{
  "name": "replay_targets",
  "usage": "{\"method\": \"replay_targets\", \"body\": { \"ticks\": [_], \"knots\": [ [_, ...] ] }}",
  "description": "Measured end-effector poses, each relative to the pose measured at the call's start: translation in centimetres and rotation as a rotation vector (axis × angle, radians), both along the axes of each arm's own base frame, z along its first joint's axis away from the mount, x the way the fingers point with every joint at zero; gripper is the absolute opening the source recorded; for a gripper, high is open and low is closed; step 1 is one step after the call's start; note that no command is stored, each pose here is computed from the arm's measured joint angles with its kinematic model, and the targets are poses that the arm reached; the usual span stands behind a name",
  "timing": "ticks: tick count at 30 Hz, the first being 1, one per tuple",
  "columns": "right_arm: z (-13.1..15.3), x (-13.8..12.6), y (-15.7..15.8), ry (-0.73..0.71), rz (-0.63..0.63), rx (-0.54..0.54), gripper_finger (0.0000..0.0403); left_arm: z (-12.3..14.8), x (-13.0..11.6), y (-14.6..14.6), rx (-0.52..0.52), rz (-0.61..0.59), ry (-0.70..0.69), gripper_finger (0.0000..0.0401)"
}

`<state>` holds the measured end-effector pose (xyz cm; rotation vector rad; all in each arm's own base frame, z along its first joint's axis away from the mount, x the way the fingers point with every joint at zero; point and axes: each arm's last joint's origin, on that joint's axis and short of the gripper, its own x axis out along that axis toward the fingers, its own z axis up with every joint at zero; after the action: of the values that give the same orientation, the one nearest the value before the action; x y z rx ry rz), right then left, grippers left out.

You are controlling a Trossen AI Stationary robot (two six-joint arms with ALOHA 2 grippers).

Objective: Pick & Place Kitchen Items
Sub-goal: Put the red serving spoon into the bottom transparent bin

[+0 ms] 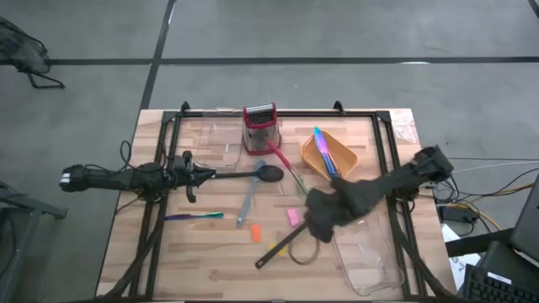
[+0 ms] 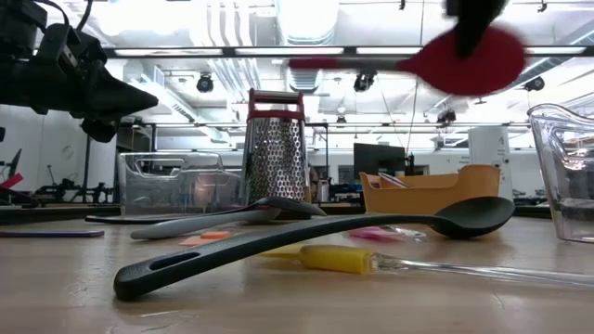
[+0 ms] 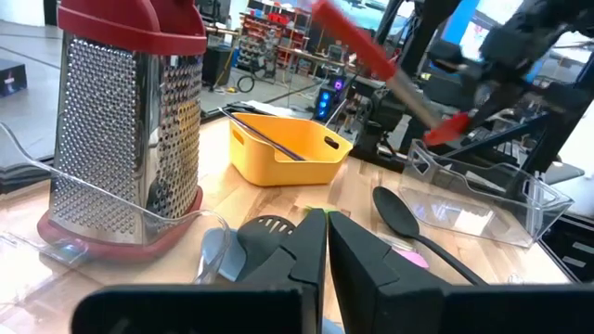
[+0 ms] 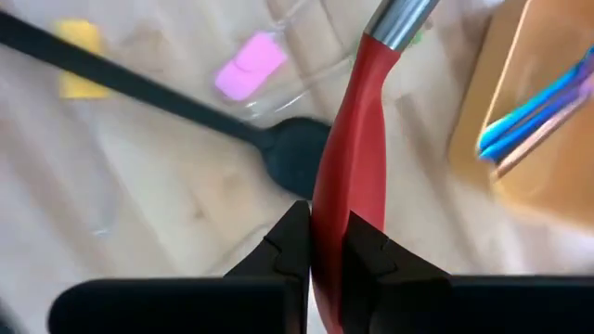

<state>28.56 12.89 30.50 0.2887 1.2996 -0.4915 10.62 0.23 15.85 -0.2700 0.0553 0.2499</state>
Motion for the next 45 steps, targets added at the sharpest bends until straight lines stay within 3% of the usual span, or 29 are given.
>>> {"method": "replay_targets", "body": {
  "ticks": [7, 20, 25, 38, 45],
  "knots": [
    [0.9, -3.7, 4.3, -0.091, -0.106, -0.024, 0.0022, 0.0, 0.0, 0.0, 0.0, 0.0, 0.0, 0.0023],
    [-2.4, -9.3, 12.1, -0.01, -0.204, -0.035, 0.0023, 0.0, 0.0, 0.0, 0.0, 0.0, -0.001, 0.0022],
    [-4.4, -11.2, 14.5, 0.023, -0.235, -0.085, 0.0023, 0.0, 0.0, 0.0, 0.0, 0.0, -0.001, 0.0021],
    [-9.8, -12.4, 18.3, 0.216, -0.223, -0.109, 0.0023, 0.0, 0.0, 0.0, 0.0, 0.0, -0.001, 0.0023],
    [-11.0, -12.9, 19.0, 0.262, -0.225, -0.112, 0.0029, 0.0, 0.0, 0.0, 0.0, 0.0, -0.001, 0.0021]
  ]
}}
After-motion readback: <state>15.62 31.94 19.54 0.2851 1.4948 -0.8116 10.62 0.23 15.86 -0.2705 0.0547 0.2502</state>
